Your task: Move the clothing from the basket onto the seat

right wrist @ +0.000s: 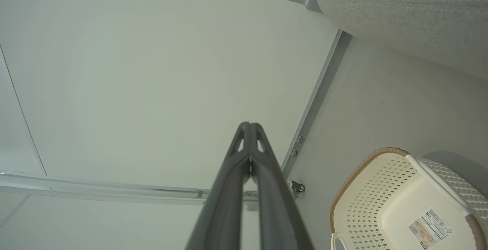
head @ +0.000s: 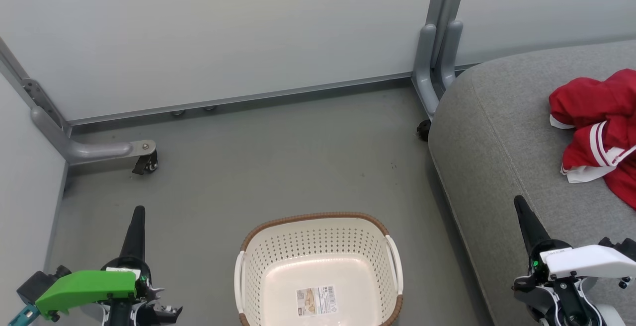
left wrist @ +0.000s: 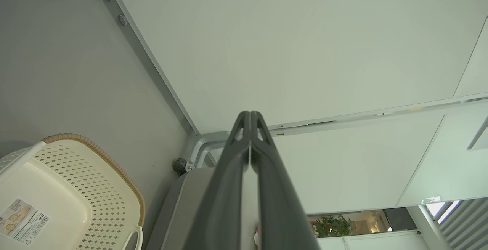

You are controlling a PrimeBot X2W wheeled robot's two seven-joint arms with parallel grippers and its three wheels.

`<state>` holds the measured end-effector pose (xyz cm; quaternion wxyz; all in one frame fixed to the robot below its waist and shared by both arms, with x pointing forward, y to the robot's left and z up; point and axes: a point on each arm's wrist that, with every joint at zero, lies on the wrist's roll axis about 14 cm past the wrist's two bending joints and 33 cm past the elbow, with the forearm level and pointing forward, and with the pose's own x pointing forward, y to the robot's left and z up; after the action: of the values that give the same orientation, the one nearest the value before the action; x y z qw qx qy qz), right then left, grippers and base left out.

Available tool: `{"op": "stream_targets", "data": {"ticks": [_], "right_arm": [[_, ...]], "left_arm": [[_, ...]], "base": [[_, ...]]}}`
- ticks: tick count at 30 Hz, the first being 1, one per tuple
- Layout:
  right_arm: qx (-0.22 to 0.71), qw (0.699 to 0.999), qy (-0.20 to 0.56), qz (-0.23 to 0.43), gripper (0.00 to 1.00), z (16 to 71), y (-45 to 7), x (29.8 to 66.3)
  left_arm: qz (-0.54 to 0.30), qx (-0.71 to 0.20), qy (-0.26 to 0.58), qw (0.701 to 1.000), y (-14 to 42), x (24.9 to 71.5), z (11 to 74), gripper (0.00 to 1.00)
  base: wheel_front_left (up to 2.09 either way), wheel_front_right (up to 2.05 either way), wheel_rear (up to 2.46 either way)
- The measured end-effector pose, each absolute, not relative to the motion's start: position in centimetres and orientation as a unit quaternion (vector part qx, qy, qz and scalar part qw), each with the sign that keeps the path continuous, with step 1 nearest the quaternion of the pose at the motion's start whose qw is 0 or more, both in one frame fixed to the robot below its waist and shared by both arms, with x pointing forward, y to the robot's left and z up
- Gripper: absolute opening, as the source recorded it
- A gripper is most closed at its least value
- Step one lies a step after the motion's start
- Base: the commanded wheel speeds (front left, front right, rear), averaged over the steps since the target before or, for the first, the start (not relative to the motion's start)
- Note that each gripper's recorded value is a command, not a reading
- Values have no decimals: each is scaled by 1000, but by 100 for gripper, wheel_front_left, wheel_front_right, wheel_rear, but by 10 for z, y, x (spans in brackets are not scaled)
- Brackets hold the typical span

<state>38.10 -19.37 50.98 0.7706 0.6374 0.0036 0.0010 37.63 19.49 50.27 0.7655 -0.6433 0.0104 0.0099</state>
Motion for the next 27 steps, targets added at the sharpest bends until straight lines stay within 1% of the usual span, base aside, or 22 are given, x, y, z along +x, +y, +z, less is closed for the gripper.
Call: {"op": "stream_targets", "data": {"ticks": [22, 27], "right_arm": [[699, 715, 0, 0, 0, 511, -199, 386], [708, 706, 0, 1, 0, 512, -200, 387]], "left_arm": [[4, -701, 4, 713, 199, 385, 508, 0], [1, -708, 2, 706, 199, 387, 510, 0]], "base": [[0, 0, 0], [0, 0, 0]]}}
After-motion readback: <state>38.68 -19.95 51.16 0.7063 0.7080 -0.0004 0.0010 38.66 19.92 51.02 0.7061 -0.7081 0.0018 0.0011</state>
